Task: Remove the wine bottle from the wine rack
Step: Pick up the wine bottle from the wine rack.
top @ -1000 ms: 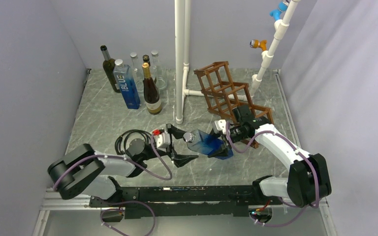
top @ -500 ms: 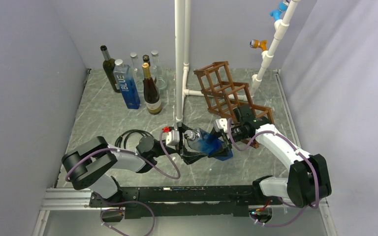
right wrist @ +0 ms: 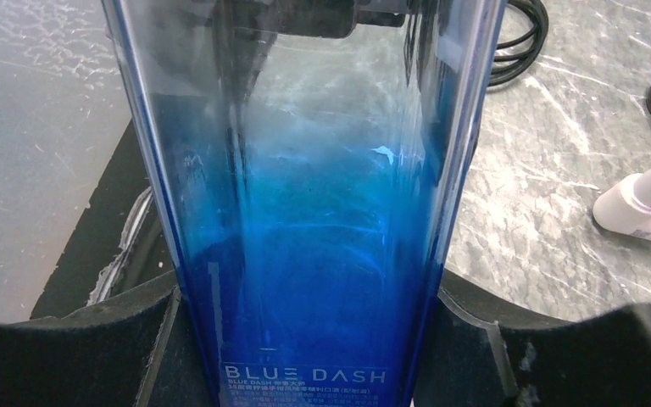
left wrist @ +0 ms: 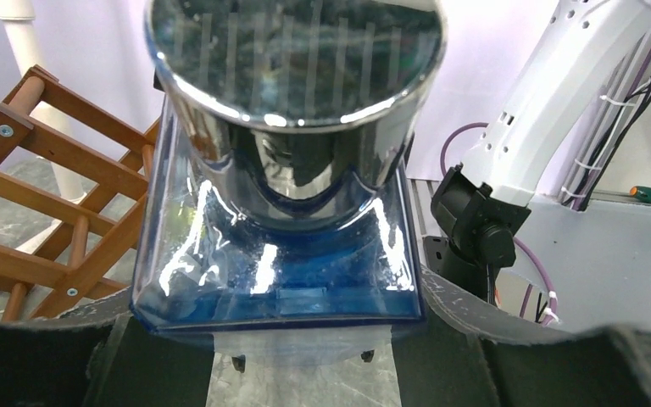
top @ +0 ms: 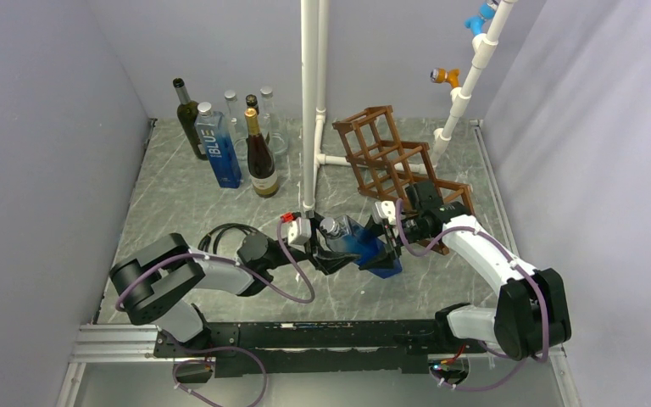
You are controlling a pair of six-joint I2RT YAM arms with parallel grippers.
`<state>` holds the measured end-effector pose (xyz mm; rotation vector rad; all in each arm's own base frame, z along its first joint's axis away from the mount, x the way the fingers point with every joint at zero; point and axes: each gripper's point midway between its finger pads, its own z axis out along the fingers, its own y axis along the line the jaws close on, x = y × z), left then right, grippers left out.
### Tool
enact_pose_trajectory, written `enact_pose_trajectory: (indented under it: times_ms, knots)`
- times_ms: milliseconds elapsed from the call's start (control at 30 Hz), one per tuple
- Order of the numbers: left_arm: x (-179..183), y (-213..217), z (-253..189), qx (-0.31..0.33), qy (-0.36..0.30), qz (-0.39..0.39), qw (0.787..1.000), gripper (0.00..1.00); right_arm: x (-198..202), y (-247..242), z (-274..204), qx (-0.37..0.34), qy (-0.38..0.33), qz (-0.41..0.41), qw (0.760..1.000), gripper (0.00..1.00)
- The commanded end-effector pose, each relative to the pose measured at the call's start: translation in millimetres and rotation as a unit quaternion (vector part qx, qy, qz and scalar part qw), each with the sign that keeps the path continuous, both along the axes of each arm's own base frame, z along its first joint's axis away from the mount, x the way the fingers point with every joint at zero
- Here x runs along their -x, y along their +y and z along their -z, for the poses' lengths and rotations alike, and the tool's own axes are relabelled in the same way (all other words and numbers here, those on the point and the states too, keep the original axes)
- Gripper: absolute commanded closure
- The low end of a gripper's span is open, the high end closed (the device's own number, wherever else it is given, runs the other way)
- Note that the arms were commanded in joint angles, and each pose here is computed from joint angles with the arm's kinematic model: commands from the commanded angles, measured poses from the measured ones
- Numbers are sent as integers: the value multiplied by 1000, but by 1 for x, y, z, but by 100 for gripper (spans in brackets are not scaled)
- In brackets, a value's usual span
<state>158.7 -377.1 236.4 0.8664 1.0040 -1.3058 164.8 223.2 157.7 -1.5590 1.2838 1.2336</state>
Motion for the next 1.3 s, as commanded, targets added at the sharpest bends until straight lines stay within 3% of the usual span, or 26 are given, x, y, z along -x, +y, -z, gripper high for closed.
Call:
enact_pose_trajectory:
  times_ms: [0,233,400,700,1267]
  knots:
    - [18,3,-46,74,-37,40,996,100,-3,10,-34,-79,-50,-27,995,100]
    - [20,10,-55,77,-45,30,996,100,-2,8,-27,-69,-52,-24,996,39]
    - [20,10,-57,49,-33,30,998,100,0,7,-26,-65,-59,-25,996,19]
    - [22,24,-62,10,-26,4,1000,100,3,3,-36,-68,-68,-25,995,5]
    - [14,57,-62,-57,9,-68,996,100,-5,-12,-44,-72,-93,4,993,3]
